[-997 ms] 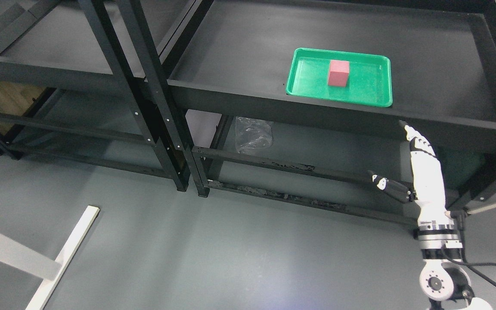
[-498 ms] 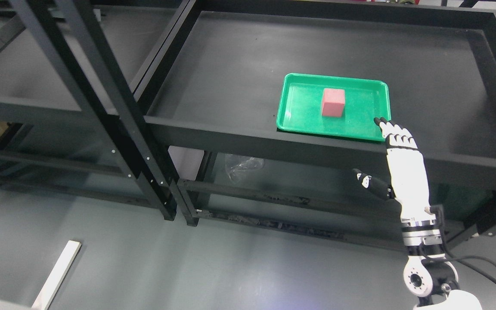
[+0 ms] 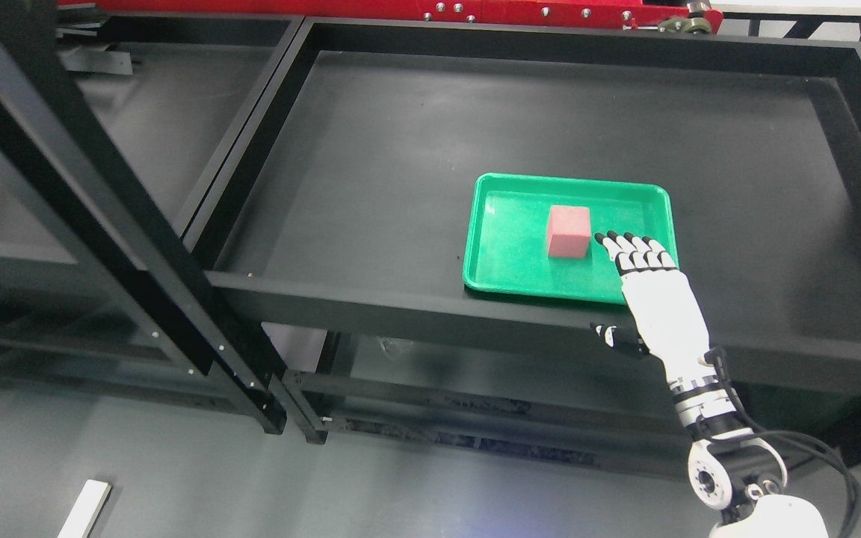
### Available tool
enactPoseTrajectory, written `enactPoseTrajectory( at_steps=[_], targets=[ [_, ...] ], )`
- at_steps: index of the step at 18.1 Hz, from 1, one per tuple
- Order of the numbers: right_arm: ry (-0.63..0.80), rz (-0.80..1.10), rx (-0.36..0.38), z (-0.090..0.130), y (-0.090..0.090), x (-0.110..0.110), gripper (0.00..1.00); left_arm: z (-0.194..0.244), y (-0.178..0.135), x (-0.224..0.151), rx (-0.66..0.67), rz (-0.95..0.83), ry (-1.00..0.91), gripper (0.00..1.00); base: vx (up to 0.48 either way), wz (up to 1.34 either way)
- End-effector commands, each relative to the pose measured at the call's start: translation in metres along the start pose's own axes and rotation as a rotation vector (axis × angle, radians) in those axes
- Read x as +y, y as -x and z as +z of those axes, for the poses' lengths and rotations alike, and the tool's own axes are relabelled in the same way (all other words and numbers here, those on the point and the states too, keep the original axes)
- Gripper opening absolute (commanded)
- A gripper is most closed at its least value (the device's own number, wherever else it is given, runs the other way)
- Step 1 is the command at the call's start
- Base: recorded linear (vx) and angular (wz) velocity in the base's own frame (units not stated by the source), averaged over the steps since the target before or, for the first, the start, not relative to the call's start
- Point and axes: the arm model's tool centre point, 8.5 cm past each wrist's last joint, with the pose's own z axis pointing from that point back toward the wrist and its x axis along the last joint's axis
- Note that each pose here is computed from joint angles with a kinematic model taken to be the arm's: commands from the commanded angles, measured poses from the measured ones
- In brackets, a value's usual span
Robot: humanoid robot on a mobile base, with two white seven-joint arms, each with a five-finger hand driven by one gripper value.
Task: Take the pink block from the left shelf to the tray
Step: 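Reach the right hand over the pink cube in the green tray, then close the right hand around the pink cube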
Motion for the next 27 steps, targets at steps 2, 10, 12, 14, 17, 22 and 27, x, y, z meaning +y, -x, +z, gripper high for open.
enactPoseTrajectory(
  at_steps=[2, 10, 12, 14, 17, 22, 27],
  targets=[
    [-0.032, 0.007, 0.000, 0.000, 0.004, 0.002, 0.99, -0.001, -0.025, 0.009, -0.047, 0.009, -0.014, 1.00, 0.281, -0.09],
    [-0.148, -0.006, -0.013, 0.000, -0.002, 0.021, 0.99, -0.001, -0.025, 0.009, -0.047, 0.009, -0.014, 1.00, 0.217, -0.06],
    [-0.168, -0.006, -0.028, 0.000, -0.007, 0.025, 0.99, -0.001, -0.025, 0.009, -0.047, 0.009, -0.014, 1.00, 0.162, 0.00],
    [-0.209, -0.011, -0.033, 0.001, -0.009, 0.032, 0.99, -0.001, -0.025, 0.009, -0.047, 0.009, -0.014, 1.00, 0.118, 0.02],
    [-0.246, -0.016, -0.045, 0.002, -0.013, 0.041, 0.99, -0.001, -0.025, 0.009, -0.047, 0.009, -0.014, 1.00, 0.083, 0.02],
    [-0.278, -0.011, -0.061, -0.002, -0.016, 0.047, 0.99, -0.001, -0.025, 0.009, -0.047, 0.009, -0.014, 1.00, 0.064, 0.03],
    [-0.350, -0.017, -0.069, 0.001, -0.018, 0.060, 0.99, -0.001, -0.025, 0.009, -0.047, 0.009, -0.014, 1.00, 0.046, 0.02]
  ],
)
